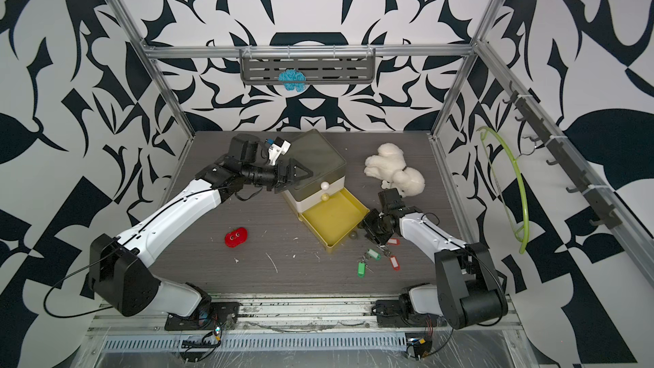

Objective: Take the keys out of the drawer
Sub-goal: Close the drawer in the storage box.

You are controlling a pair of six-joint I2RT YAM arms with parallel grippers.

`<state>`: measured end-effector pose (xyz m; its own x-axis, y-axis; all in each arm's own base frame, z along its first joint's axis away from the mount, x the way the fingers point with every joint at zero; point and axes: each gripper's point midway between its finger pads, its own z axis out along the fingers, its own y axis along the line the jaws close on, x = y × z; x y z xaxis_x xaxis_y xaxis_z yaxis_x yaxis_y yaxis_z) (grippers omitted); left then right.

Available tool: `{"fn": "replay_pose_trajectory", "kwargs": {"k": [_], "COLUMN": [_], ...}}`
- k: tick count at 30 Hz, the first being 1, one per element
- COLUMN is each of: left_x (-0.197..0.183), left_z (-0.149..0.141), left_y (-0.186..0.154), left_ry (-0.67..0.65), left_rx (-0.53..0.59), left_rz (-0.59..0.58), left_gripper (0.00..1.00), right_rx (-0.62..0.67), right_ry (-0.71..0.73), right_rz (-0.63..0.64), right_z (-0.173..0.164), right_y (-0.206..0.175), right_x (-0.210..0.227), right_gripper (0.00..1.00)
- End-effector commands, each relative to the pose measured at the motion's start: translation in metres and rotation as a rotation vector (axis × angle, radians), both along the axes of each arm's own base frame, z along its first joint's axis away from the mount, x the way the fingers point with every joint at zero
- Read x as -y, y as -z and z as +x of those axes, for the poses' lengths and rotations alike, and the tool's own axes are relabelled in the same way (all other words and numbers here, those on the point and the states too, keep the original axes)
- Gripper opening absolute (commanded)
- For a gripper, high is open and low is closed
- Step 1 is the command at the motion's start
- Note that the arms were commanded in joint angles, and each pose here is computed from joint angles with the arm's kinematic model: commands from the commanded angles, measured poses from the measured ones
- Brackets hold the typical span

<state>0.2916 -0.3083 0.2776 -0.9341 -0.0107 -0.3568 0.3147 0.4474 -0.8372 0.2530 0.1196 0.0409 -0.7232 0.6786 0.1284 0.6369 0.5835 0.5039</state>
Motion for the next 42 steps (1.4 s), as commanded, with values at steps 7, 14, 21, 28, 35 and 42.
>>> {"fn": "replay_pose_trajectory", "kwargs": {"k": [7,14,21,28,35,42], "left_x": [-0.001,-0.001,-0.002,-0.006,-0.009,-0.012], "left_z": [-0.003,-0.001,0.001,0.004,0.007,0.009], "left_y": [0.016,0.019,0.021,0.022,0.025,0.026], "left_ry": [0.027,0.030,0.032,0.028,0.025,0.020], "left_rx": [-0.015,-0.014,-0.018,-0.018,-0.028,-0.029], "left_rz": [0.018,0.024,0.023,0.025,0.023,0.024], "left_gripper": [0.99,0.99,0.99,0.99,0.99,0.99], "right_rx": [0.066,0.077,0.092,0.109,0.111,0.111], "right_ry": [0.021,-0.001,-0.010,-0.022,-0.029,-0.044], "right_rz": [0.056,0.067,0.075,0.084,0.104,0.124], "right_z": [0.023,0.035,0.050,0.066,0.084,0.102], "right_y": [-0.003,-0.001,0.000,0.001,0.005,0.007], "right_x": [-0.011,-0.025,-0.035,-0.045,-0.059,-0.077], "right_gripper": [0.45,0.45,0.44,0.44,0.44,0.44]}}
